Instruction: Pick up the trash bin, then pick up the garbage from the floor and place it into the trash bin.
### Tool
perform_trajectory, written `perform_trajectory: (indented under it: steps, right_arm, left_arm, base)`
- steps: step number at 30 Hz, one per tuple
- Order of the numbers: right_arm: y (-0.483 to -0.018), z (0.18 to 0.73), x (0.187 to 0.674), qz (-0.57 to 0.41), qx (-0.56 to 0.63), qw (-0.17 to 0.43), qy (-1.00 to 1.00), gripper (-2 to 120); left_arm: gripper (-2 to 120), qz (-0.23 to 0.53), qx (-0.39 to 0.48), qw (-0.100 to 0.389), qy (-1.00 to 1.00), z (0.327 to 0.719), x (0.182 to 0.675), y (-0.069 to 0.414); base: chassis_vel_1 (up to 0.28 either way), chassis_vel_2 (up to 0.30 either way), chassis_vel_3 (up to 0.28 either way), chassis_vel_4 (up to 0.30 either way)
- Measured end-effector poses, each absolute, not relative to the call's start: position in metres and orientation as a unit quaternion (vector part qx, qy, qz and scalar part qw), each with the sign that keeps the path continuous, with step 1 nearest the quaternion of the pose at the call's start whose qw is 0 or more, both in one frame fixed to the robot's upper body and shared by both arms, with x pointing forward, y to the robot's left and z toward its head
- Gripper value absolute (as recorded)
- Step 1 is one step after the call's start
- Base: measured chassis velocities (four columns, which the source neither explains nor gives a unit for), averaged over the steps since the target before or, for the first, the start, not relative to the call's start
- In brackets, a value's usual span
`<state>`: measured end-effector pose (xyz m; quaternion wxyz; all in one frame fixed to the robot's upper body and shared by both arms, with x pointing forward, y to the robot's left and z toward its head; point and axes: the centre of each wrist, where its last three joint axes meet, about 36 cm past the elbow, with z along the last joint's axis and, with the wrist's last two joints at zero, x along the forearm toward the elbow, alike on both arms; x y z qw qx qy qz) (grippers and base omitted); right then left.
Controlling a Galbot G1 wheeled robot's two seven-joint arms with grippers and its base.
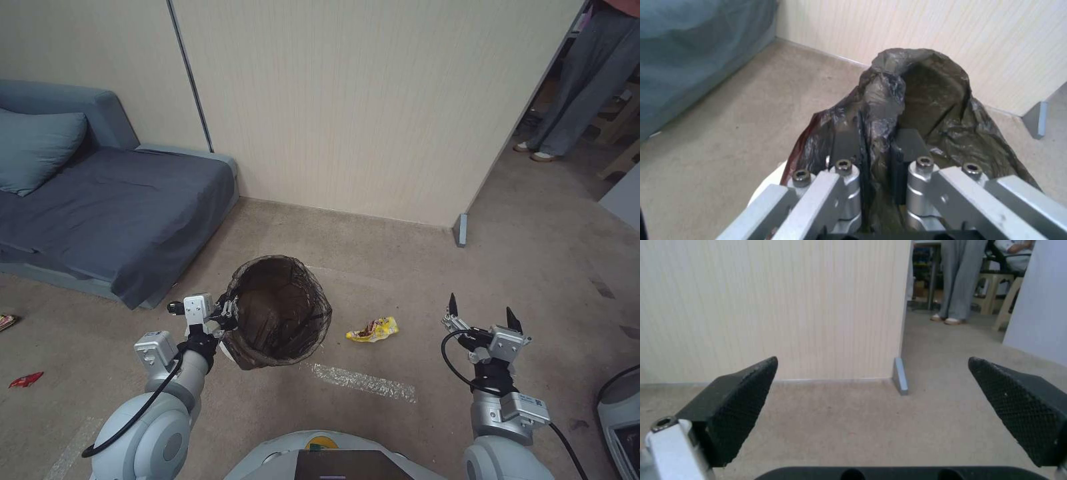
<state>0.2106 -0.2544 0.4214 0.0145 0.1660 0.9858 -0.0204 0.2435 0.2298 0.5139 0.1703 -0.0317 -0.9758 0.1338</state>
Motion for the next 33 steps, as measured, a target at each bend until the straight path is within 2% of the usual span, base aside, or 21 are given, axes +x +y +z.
perform_trajectory:
  steps: [9, 15, 24, 33]
  right_arm:
    - [-0.254, 0.42, 0.212, -0.023, 0.161, 0.011, 0.987, 100]
    - [-0.261, 0.412, 0.215, -0.03, 0.116, -0.024, 0.992, 100]
    - [-0.298, 0.415, 0.261, -0.052, 0.005, -0.067, 0.996, 100]
    - [-0.35, 0.388, 0.307, -0.071, -0.082, -0.137, 0.985, 100]
  left_arm:
    - [8, 0.134, -0.033, 0.165, -0.977, 0.517, 0.243, 0.23]
    - [8, 0.132, -0.035, 0.162, -0.977, 0.521, 0.243, 0.23]
    - [8, 0.126, -0.032, 0.172, -0.977, 0.522, 0.243, 0.235]
    - [8, 0.116, -0.04, 0.186, -0.975, 0.521, 0.241, 0.239]
  base:
    - [-0.083, 0.094, 0.096, -0.094]
    - [-0.025, 0.027, 0.016, -0.035]
    - [0.0, 0.0, 0.0, 0.0]
    - [0.0, 0.0, 0.0, 0.0]
